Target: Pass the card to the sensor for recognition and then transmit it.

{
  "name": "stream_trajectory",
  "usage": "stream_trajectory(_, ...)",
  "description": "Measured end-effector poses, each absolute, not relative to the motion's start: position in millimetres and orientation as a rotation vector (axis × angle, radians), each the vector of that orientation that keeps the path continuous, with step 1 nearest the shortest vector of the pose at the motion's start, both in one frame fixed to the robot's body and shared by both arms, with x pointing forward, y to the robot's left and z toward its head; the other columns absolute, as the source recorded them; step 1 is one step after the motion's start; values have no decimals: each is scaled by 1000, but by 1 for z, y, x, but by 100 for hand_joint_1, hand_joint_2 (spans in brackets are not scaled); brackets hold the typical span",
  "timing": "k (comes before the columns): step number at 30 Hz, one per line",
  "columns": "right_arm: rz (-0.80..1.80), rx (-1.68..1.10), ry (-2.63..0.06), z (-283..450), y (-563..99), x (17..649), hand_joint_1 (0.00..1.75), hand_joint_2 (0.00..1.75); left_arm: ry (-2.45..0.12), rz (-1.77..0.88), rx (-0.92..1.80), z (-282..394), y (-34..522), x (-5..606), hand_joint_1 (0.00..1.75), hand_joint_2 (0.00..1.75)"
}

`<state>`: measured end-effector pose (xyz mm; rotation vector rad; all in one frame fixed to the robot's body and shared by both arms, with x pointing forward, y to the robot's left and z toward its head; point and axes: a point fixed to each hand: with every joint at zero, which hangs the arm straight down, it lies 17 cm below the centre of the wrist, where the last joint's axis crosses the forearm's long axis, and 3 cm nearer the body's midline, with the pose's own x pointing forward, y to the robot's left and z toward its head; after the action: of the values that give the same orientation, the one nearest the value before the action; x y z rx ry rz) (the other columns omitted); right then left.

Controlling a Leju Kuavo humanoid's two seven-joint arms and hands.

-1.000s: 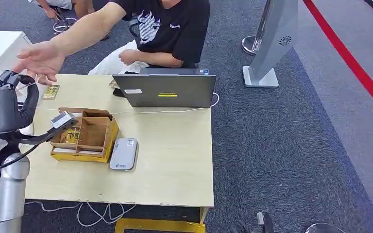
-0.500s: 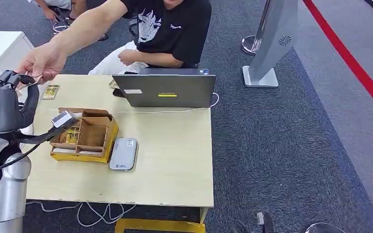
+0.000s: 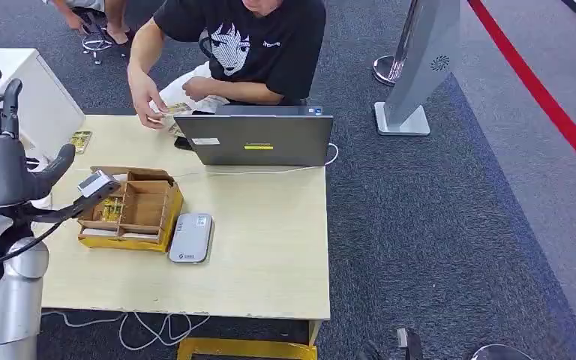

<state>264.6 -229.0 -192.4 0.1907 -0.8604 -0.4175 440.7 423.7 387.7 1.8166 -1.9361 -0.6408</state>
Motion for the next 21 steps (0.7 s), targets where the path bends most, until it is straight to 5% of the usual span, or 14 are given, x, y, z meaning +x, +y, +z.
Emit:
stream_trajectory(4, -469, 191, -872, -192, -234, 262, 0, 175, -2193, -436, 1694, 389, 402, 385, 0, 175)
stream_trajectory(9, -626, 204, -884, -195, -249, 239, 0, 175, -2416, 184, 1124, 355, 437, 304, 0, 175)
stream_trajectory(21, -673, 189, -874, -199, -257, 226, 0, 175, -2331, 176, 1243, 344, 447, 266, 0, 175)
